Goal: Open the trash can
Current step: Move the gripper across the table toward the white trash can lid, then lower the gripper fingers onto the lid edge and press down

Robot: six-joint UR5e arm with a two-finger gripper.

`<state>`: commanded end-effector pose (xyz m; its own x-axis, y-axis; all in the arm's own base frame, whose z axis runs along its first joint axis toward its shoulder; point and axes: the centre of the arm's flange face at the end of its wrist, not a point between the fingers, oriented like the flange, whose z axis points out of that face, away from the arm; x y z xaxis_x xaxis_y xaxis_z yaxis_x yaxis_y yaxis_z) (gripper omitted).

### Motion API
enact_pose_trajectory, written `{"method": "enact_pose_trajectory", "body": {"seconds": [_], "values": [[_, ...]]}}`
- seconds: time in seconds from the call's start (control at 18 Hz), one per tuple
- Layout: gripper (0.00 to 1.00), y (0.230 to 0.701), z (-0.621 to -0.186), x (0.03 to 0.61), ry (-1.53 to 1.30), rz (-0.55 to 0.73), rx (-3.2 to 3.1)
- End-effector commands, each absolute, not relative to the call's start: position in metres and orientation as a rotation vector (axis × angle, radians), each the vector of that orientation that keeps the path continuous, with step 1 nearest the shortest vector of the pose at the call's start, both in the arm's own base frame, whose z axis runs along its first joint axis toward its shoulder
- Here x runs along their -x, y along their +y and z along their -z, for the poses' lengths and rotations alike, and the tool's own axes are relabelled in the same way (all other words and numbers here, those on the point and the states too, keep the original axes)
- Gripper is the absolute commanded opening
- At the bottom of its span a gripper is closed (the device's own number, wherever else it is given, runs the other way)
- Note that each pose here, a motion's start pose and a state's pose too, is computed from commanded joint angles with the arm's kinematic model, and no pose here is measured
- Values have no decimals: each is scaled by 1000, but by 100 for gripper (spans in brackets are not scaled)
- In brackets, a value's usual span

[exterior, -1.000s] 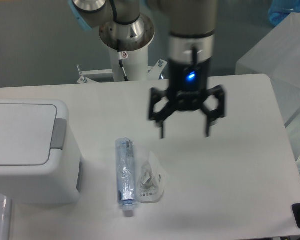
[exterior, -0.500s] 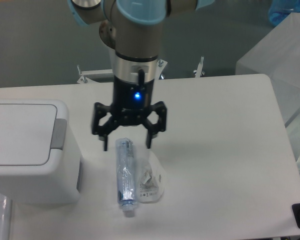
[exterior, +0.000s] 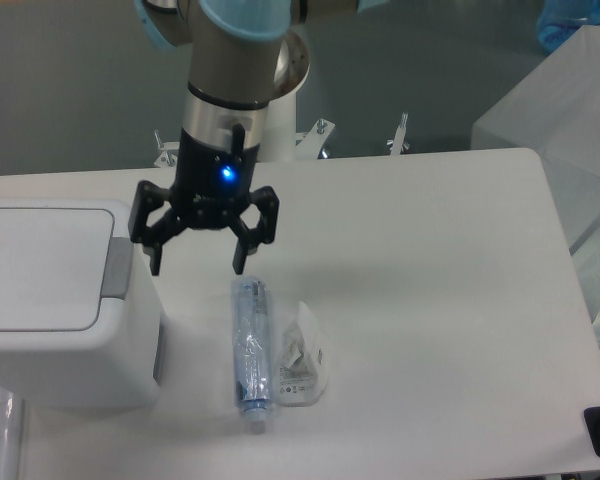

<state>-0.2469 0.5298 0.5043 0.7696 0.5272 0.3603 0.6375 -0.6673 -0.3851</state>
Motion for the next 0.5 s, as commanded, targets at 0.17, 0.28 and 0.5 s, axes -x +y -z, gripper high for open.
{"method": "enact_pose_trajectory", "body": {"seconds": [0.17, 0.28, 0.5], "values": [[100, 532, -503, 244, -874, 304, 2470], [100, 532, -498, 243, -875, 309, 2478], [100, 537, -496, 238, -862, 315, 2486]]}}
